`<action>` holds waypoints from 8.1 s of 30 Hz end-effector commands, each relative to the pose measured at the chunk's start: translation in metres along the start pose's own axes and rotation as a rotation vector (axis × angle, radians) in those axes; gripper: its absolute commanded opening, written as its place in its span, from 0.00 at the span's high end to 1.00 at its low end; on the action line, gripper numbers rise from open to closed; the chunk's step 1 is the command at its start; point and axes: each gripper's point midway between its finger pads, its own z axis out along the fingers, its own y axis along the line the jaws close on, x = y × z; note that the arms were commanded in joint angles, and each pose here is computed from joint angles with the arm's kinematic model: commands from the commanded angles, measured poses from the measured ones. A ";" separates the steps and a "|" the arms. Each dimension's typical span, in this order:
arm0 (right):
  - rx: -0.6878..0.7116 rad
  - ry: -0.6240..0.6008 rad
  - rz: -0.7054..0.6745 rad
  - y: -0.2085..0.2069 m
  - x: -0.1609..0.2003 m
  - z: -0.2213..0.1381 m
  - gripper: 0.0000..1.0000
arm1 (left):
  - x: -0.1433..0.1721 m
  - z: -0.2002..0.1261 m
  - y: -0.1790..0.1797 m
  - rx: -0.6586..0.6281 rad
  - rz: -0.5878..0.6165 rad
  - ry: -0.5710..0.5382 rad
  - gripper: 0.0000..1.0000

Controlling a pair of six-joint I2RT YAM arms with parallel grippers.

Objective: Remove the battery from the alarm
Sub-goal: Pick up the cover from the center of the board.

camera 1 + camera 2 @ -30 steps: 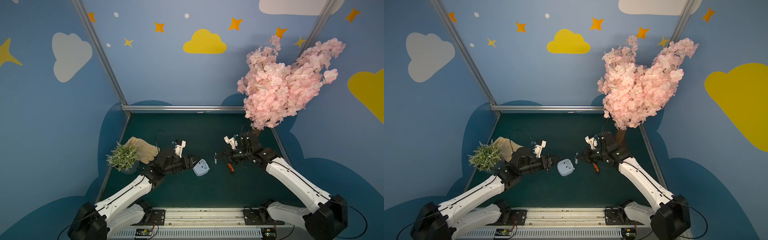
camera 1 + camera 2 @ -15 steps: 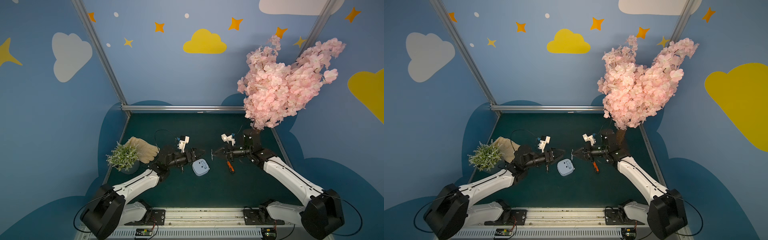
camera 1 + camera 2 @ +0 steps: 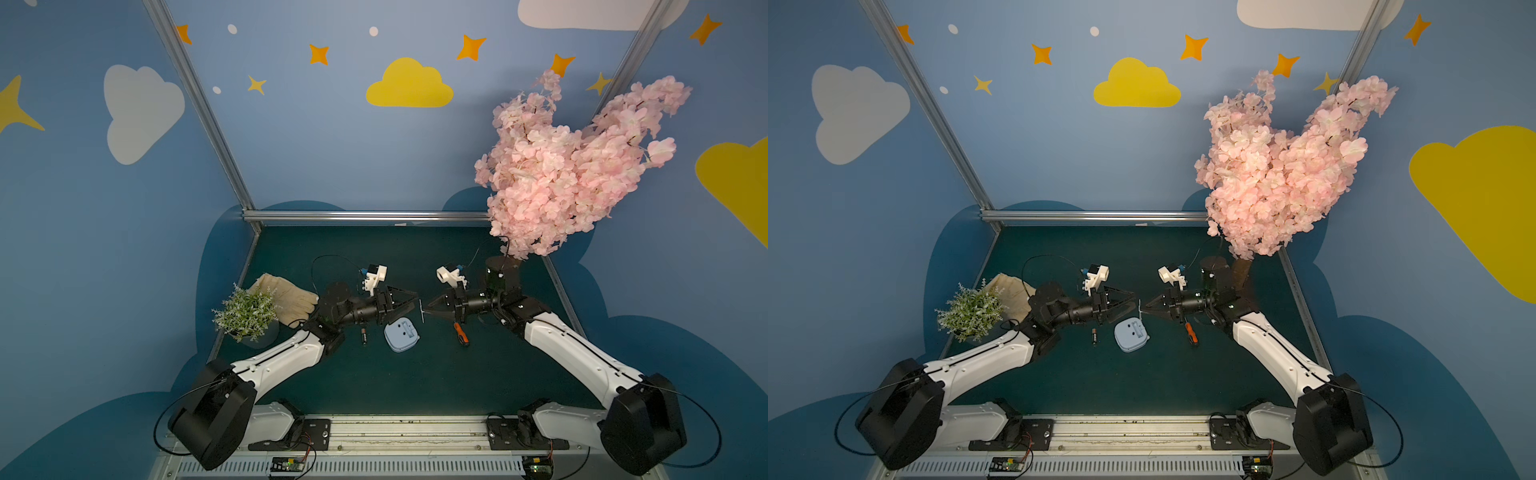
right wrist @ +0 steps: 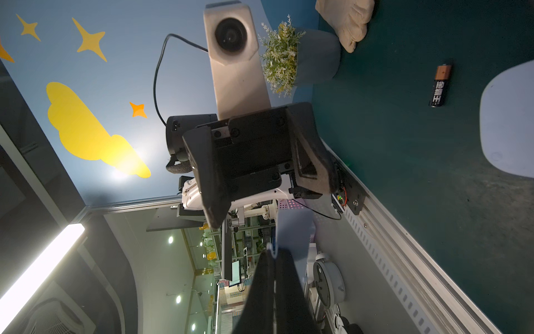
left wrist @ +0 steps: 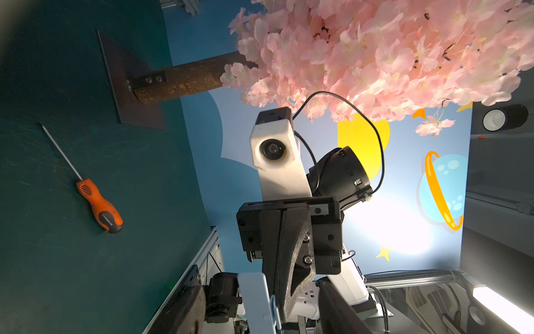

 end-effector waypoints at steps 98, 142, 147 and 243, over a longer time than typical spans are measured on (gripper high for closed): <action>0.971 -0.034 -0.428 -0.127 0.010 0.056 0.75 | 0.011 0.002 0.160 -0.810 -0.104 0.113 0.85; 1.139 -0.077 -0.504 -0.128 -0.015 0.053 0.92 | 0.015 0.010 0.154 -0.775 -0.114 0.122 0.83; 1.138 -0.076 -0.508 -0.125 -0.014 0.051 0.92 | 0.014 0.009 0.154 -0.778 -0.114 0.121 0.72; 0.301 0.001 -0.155 -0.065 -0.002 0.019 0.82 | 0.011 0.012 0.063 -0.105 0.017 0.077 0.97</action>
